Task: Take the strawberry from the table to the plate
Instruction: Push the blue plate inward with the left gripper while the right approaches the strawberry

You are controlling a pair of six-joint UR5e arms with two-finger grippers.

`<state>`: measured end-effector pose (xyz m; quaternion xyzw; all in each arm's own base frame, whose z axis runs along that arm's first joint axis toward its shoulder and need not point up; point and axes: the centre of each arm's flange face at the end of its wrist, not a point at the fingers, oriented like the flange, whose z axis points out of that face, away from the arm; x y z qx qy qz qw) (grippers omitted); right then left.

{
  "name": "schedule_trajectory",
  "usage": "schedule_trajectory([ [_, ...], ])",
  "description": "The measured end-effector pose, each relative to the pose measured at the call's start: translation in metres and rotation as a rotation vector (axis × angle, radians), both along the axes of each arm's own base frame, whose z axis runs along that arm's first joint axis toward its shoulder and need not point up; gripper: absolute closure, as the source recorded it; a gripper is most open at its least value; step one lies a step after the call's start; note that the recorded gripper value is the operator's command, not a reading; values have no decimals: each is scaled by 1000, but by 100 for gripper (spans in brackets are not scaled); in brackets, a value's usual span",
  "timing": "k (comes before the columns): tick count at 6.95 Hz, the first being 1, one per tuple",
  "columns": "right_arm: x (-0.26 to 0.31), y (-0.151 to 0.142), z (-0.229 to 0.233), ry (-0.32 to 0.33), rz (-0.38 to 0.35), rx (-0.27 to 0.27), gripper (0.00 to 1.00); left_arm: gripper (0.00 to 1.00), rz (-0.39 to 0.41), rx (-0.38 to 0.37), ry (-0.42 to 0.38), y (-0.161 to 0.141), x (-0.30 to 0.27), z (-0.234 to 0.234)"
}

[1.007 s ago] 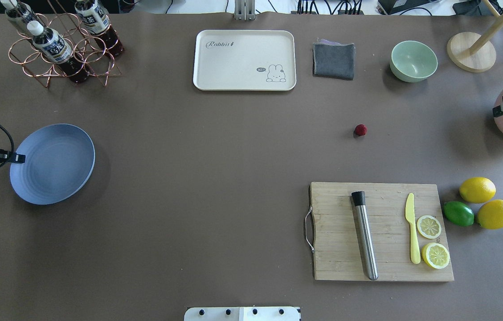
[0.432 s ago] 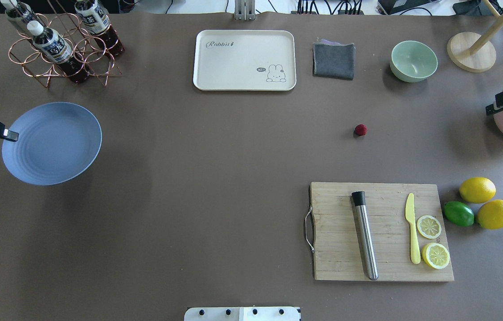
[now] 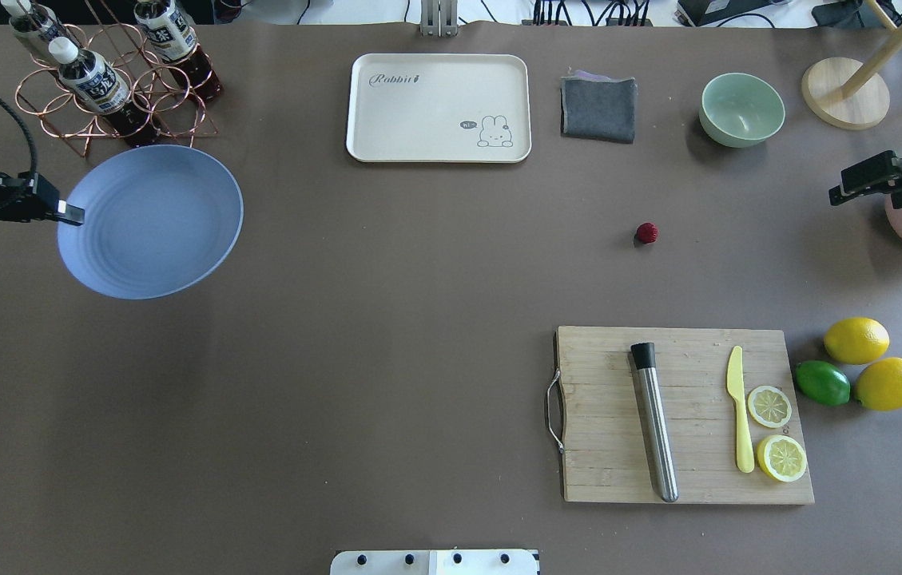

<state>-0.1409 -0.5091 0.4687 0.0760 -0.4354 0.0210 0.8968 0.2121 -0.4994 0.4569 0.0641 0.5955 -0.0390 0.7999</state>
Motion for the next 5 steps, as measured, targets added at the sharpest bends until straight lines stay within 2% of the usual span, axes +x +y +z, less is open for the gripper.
schedule_trajectory([
  [2,-34,-7,-20,1,16,-10,0,100,-26,-35,35,19,77,-63],
  [4,-79,-20,-48,-9,54,-42,0,100,-59,-57,24,32,161,-133],
  [5,-96,-26,-57,-13,68,-58,0,100,-73,-64,15,50,205,-162],
])
